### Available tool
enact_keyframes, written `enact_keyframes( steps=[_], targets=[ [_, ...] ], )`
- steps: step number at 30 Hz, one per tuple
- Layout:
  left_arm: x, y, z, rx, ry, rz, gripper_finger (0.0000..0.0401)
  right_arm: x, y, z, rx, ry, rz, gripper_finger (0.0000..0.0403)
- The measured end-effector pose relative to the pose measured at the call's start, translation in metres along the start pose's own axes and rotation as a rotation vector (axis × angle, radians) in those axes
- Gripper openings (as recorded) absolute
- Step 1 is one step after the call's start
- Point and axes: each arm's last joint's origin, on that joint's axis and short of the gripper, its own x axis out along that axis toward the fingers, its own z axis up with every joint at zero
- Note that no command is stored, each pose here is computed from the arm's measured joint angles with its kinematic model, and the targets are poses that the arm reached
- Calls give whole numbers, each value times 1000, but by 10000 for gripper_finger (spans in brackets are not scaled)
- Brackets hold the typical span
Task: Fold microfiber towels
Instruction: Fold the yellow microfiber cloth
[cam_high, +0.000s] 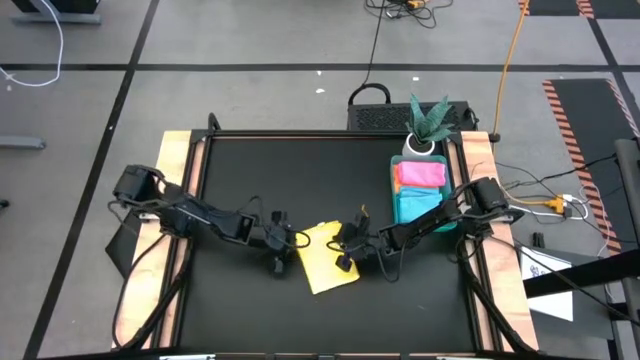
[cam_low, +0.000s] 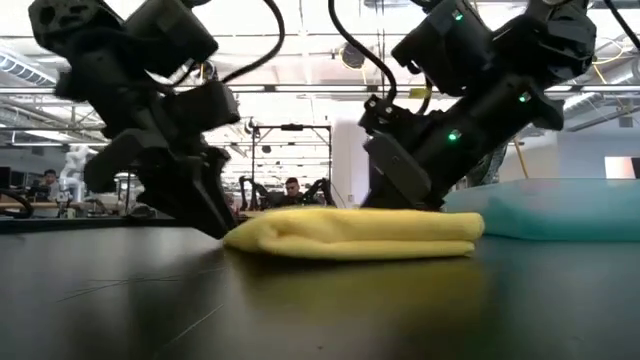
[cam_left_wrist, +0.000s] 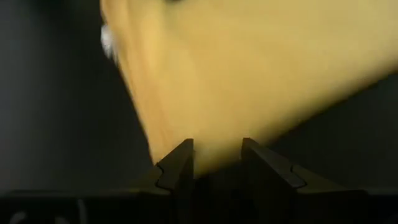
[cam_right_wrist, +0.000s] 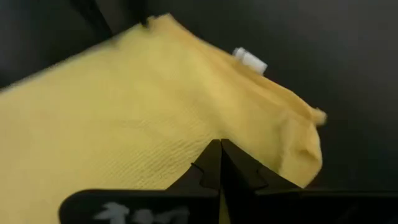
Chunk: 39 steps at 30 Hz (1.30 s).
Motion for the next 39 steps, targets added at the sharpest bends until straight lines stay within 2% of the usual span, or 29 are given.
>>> enact_keyframes(
  steps=[3, 6, 8, 12, 17, 21, 24, 27, 32, 35, 39],
  targets=[
    [-16, 6, 2, 55, 22, 87, 140, -7, 3, -2, 50, 17, -3, 0],
    [-25, 15, 8, 56, -14, 140, 140, -14, 12, -5, 70, 32, 39, 0],
    [-27, 16, 10, 33, -37, 100, 140, -20, 20, -4, 59, 8, 78, 0],
    [-23, 9, 20, 12, -154, -69, 140, -34, 32, 8, 42, -97, 130, 0],
    [-1, 1, 15, 23, -157, -108, 140, -32, 23, 5, 21, -73, 81, 0],
    [14, 1, 4, 9, -93, -31, 140, -21, 5, -9, 55, -19, -16, 0],
    [15, 3, 4, 21, -84, -1, 140, -22, -4, -17, 111, -49, -101, 0],
    [14, 5, 4, 49, -82, 6, 140, -26, -7, -22, 113, -47, -118, 0],
    [-1, 9, 13, 64, -120, 12, 140, -40, 10, -19, 76, -80, -47, 0],
    [-14, 8, 25, 41, -210, -52, 140, -54, 24, -14, -22, -110, 20, 0],
    [-20, 6, 34, 42, -310, -147, 140, -70, 49, -6, -173, -184, 251, 1]
  ],
)
